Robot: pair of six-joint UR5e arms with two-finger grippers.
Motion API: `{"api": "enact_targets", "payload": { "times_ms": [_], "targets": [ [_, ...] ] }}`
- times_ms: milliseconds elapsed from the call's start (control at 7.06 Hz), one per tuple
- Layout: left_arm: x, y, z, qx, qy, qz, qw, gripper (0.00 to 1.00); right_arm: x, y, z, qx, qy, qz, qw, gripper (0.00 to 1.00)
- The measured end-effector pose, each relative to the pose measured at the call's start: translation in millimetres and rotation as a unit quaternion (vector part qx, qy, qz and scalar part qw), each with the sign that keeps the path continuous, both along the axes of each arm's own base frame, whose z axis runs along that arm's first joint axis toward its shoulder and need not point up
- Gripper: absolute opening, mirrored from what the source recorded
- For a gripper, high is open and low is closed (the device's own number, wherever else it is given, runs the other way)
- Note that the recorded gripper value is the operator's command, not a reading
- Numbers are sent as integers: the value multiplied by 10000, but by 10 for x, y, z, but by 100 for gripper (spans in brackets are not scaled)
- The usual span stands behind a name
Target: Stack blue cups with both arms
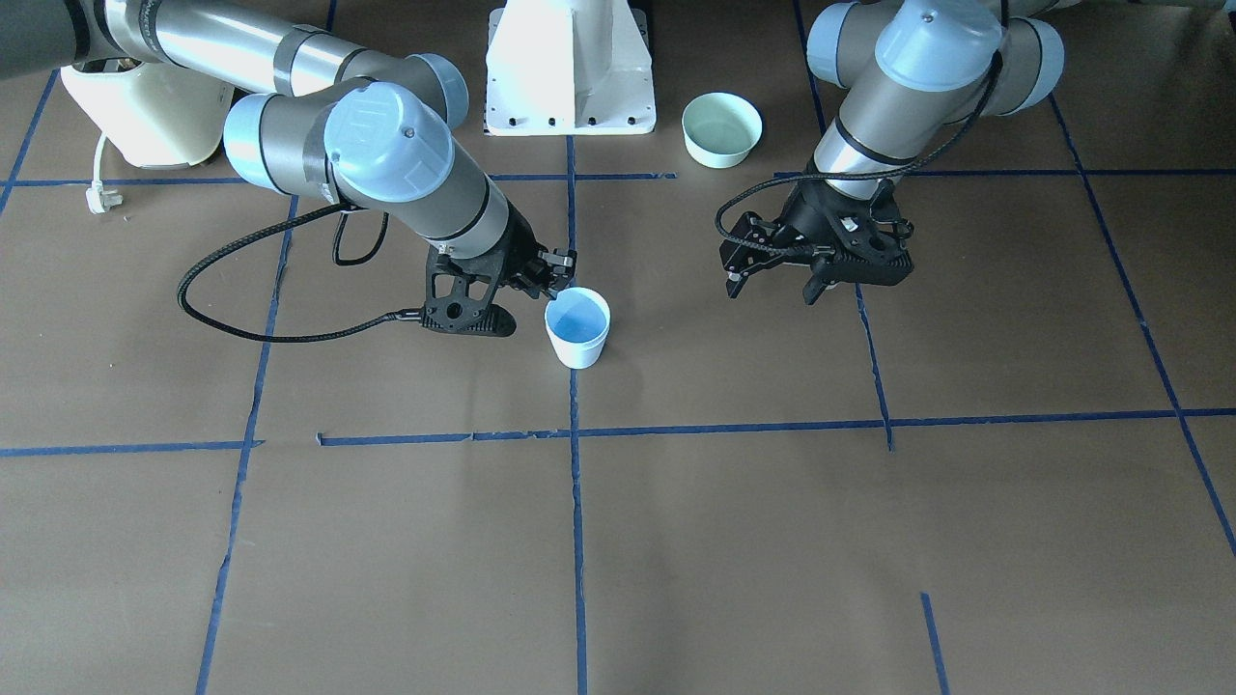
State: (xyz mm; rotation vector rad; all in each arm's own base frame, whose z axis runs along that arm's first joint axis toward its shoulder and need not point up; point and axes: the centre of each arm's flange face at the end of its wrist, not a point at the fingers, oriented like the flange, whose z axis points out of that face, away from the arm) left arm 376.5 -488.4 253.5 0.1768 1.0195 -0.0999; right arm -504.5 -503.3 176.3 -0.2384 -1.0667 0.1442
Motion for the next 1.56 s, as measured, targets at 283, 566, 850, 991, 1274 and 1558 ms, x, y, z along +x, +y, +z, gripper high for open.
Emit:
{"api": "enact_targets", "payload": {
  "times_ms": [283,566,850,991,1274,1558],
  "targets": [
    [-115,-68,78,165,-105,65,9998,100,422,-89,167,46,-13,223,9997,99],
    [-801,-325,624,514,-415,400,9970,100,1341,-328,844,426,177,505,9977,99],
    [-1979,-623,1484,952,-826,780,9889,100,2430,-498,1818,986,497,417,9930,99],
    [-2554,-755,1917,1120,-1131,984,9823,100,3038,-519,2316,1242,611,307,9899,99],
    [-3533,-893,2655,1114,-1533,1370,9723,100,4036,-310,3224,1636,881,95,9825,99],
    [-4075,-874,3237,642,-1168,1424,9808,100,4637,-1,3817,1836,1078,-95,9770,99]
  ]
}}
